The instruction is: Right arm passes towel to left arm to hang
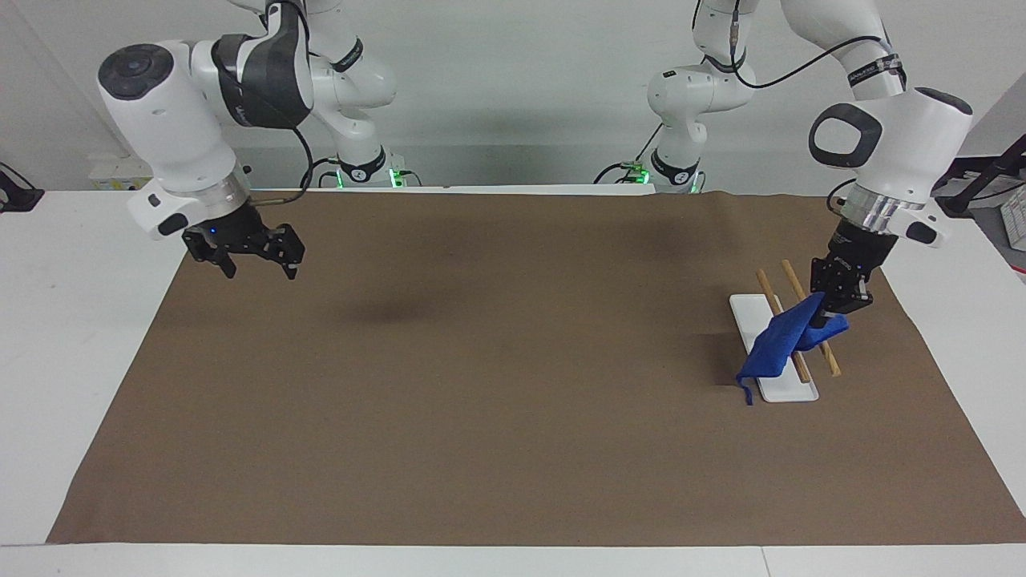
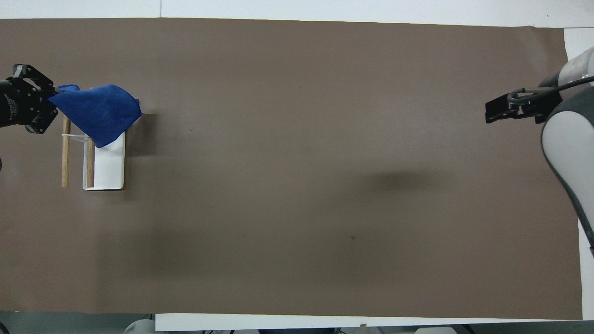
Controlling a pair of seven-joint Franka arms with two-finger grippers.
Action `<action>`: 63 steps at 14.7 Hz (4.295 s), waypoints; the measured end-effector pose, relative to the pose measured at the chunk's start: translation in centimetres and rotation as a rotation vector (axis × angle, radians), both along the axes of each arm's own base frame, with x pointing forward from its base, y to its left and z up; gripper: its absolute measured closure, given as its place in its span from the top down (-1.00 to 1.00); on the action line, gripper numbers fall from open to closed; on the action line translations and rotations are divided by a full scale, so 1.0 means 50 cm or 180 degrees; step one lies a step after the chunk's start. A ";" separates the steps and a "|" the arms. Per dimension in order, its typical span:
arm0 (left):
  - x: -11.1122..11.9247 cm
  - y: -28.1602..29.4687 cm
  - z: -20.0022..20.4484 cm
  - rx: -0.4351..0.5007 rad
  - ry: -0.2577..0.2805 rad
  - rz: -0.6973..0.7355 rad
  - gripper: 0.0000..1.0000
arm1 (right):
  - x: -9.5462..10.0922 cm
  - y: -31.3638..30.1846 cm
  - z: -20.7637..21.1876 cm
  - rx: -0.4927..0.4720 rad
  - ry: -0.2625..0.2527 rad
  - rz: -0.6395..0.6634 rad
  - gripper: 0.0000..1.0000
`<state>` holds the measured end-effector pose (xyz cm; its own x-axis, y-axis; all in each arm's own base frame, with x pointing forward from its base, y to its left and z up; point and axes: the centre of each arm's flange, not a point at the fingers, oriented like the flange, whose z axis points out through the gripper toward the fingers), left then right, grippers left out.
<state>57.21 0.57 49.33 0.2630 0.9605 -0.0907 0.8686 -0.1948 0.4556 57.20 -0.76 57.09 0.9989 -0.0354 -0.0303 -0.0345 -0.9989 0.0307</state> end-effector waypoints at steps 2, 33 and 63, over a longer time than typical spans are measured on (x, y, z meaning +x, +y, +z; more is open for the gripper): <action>0.013 0.030 0.014 0.0101 -0.0097 -0.0130 -0.95 | -0.012 -0.005 0.046 0.0000 0.0101 -0.0022 0.99; -0.071 0.209 -0.102 0.0558 0.0105 -0.0746 -0.07 | -0.007 -0.070 0.088 0.0002 0.0051 0.0108 0.99; -0.117 -0.137 0.282 0.1156 0.1250 -0.4217 1.00 | -0.063 -0.112 0.115 0.0029 0.0113 0.0009 0.99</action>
